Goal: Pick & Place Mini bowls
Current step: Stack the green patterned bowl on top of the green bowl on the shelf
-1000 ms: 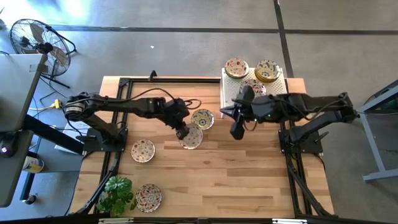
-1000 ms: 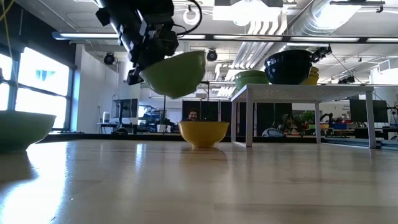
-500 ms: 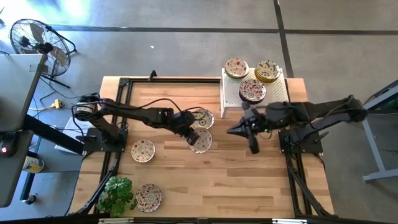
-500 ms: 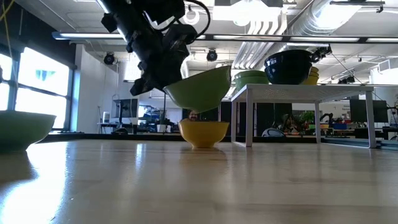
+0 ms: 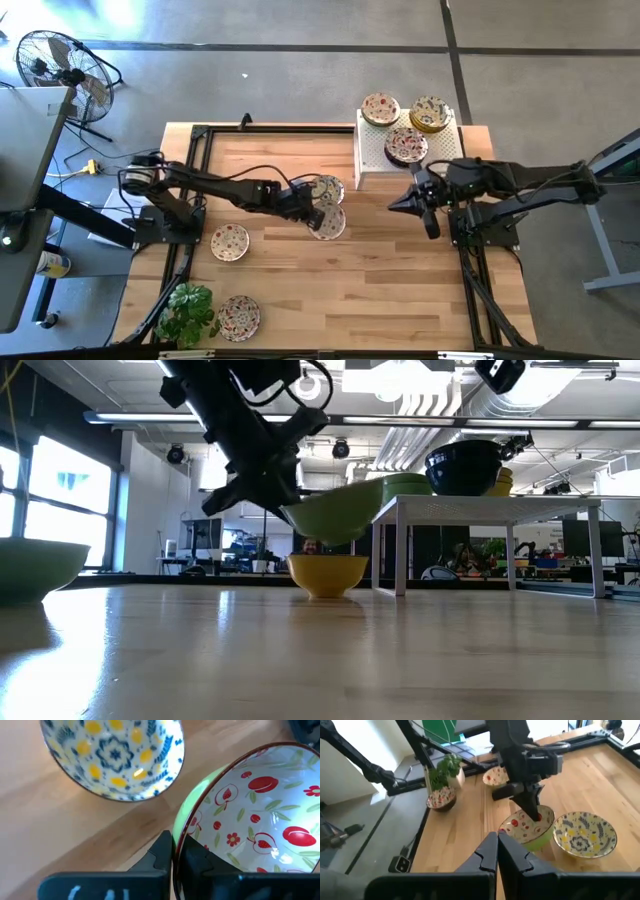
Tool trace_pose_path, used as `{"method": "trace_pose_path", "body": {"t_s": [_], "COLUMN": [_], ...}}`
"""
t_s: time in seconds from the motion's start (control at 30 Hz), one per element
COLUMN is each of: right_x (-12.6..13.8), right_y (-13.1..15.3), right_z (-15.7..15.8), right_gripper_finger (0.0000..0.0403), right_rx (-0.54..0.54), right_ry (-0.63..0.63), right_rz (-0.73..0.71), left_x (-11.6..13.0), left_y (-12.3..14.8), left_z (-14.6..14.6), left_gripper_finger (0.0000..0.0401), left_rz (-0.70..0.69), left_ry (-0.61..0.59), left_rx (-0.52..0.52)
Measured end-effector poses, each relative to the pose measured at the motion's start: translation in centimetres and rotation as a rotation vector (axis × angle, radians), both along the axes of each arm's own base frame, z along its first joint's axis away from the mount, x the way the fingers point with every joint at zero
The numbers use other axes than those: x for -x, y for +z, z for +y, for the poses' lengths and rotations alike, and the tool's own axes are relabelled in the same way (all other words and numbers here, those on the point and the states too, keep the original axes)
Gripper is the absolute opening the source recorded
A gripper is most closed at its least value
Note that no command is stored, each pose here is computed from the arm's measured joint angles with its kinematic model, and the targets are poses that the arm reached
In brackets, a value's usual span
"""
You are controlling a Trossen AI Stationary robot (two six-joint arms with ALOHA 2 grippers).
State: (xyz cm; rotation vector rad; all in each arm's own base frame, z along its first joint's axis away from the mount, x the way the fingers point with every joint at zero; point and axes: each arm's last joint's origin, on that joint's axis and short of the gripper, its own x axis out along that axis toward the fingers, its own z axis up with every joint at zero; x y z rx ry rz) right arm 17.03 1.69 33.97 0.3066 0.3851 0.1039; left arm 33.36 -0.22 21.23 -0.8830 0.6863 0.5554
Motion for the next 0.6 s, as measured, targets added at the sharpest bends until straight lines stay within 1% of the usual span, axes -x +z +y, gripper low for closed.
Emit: {"method": "trace_pose_path", "body": {"t_s": [0.2, 0.27, 0.4, 0.6], "right_x": [0.0, 0.0, 0.0, 0.0], "right_y": [0.0, 0.0, 0.0, 0.0], "right_z": [0.0, -0.1, -0.1, -0.1], "right_gripper_finger": [0.0, 0.0, 0.0, 0.0], "right_rx": [0.035, 0.051, 0.052, 0.05], "right_ry": [0.011, -0.003, -0.004, -0.012], "right_rz": [-0.001, -0.003, -0.004, -0.004], "left_x": [-0.5, -0.6, -1.1, -0.8], "left_y": [-1.6, -2.3, -3.4, -3.7], "left_z": [-0.5, -0.5, -0.6, -0.8], "left_gripper_finger": [0.0009, 0.0009, 0.0009, 0.0009], "left_rz": [0.036, 0.059, 0.077, 0.121], "left_ry": [0.04, 0.057, 0.069, 0.077], "left_rx": [0.064, 0.095, 0.153, 0.232]}}
